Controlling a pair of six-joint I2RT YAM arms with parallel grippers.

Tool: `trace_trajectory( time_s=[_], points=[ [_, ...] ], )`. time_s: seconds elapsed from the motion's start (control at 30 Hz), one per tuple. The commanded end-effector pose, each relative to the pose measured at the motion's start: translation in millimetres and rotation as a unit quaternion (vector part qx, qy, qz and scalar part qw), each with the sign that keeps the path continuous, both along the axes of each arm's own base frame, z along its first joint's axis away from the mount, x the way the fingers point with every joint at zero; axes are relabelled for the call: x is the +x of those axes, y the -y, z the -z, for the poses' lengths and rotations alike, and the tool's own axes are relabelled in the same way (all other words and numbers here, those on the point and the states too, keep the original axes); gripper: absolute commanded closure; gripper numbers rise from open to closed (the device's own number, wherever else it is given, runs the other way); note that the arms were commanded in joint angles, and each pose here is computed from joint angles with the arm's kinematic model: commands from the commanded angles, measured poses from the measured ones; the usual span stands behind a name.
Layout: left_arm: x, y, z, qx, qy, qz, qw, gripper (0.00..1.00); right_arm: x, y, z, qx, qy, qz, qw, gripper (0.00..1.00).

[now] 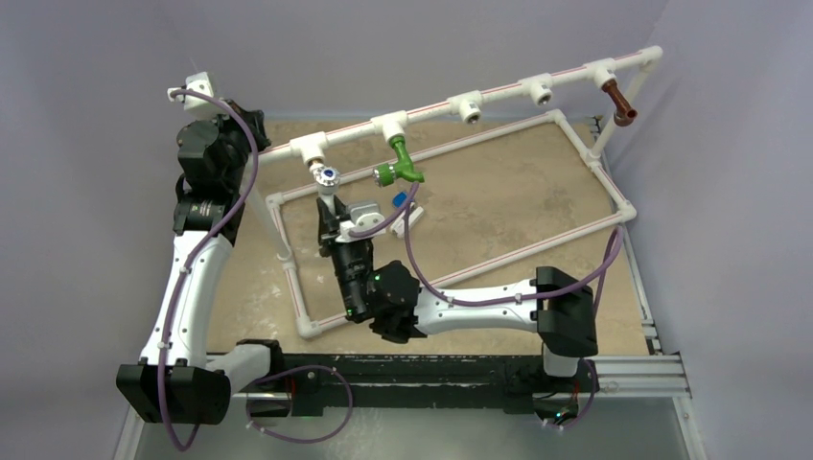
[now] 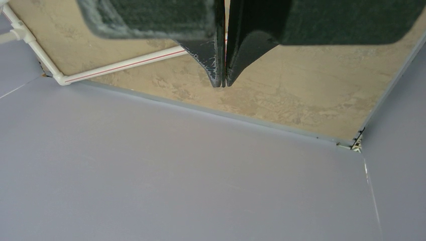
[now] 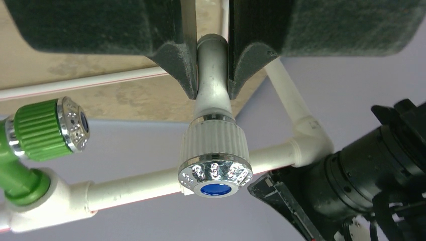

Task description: Install the water faucets

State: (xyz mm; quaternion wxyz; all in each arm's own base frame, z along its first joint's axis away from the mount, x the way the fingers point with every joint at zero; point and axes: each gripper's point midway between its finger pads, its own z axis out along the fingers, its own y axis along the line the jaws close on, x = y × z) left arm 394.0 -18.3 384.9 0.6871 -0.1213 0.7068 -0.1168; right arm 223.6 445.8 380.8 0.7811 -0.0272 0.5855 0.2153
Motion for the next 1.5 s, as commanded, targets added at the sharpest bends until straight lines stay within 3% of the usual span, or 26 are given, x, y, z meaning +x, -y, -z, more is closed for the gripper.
trace_trajectory(
  time_s=[0.0, 0.33, 0.8, 1.1, 1.27, 1.47],
  points=[
    [-31.0, 16.3, 127.3, -0.008, -0.22, 0.041, 0.975, 1.0, 30.5, 34.0, -23.7, 0.13, -0.039, 0.028, 0.99, 1.0],
    [-31.0, 16.7, 128.5, -0.009, -0.222, 0.042, 0.974, 1.0, 33.3, 35.0, -32.6, 0.296, -0.111, -0.044, 0.948, 1.0],
    [-31.4, 17.8, 129.0, -0.01, -0.222, 0.045, 0.974, 1.0, 31.9, 28.7, -25.7, 0.436, -0.167, -0.09, 0.88, 1.0],
    [-31.4, 18.6, 129.9, -0.012, -0.224, 0.046, 0.973, 1.0, 39.3, 28.3, -24.9, 0.524, -0.227, -0.143, 0.808, 1.0],
    [-31.4, 18.6, 130.5, -0.012, -0.225, 0.046, 0.973, 1.0, 39.4, 25.6, -23.6, 0.572, -0.27, -0.172, 0.755, 1.0],
    [-31.4, 18.4, 131.6, -0.011, -0.227, 0.046, 0.973, 1.0, 40.4, 23.1, -17.6, 0.602, -0.306, -0.182, 0.715, 1.0]
  ],
)
